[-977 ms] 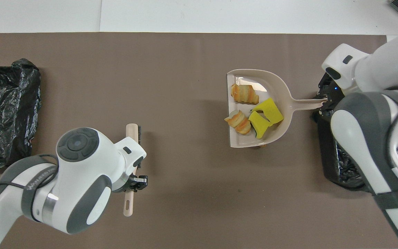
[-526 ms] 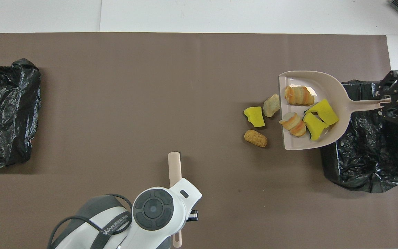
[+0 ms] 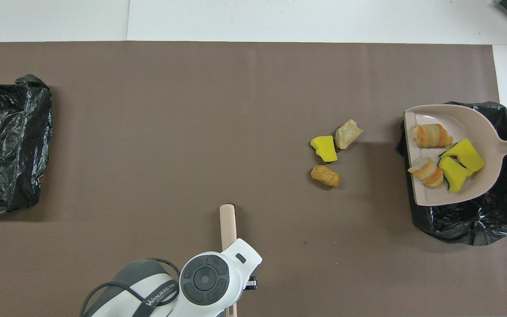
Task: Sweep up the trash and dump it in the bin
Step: 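Carry the loaded dustpan over the nearer bin with the right gripper, then tilt the dustpan to dump the pieces into the bin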
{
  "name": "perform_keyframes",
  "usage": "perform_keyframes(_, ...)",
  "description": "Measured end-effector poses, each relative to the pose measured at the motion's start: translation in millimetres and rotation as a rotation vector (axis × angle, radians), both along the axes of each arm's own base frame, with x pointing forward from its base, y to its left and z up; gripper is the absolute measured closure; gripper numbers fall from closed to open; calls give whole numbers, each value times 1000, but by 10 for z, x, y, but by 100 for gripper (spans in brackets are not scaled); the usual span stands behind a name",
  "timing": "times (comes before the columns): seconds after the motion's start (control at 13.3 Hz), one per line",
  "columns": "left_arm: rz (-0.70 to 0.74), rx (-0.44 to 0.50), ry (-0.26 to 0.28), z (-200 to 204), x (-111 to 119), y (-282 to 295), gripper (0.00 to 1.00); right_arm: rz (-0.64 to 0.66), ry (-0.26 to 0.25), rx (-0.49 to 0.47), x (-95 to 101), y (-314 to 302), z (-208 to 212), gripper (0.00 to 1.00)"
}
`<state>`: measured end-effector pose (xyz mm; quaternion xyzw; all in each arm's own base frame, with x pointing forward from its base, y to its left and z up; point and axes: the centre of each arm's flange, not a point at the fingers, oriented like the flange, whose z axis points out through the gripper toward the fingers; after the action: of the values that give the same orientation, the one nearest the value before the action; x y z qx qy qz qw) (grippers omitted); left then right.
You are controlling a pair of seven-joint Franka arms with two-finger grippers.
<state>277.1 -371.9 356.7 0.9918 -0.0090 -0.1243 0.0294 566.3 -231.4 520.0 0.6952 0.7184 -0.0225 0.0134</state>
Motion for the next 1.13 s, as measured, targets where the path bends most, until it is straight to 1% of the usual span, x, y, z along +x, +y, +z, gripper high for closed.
perform_keyframes(0.23,7,-1,-6,-83,33,-18,74,-1,-2,-73,-129,-347,82,68)
perform_keyframes(0.53,9,10,3,-155,45,-14,74,26,19,-138,-138,-335,110,68)
perform_keyframes(0.68,10,10,3,-160,57,-5,74,47,17,-209,-111,-337,100,68)
perform_keyframes(0.98,9,12,6,-183,63,-2,74,-38,42,-356,-146,-312,52,68)
perform_keyframes(1.05,9,13,6,-187,65,-1,67,-53,51,-394,-167,-307,64,68)
perform_keyframes(1.13,10,14,7,-193,67,1,58,-61,68,-431,-192,-300,82,68)
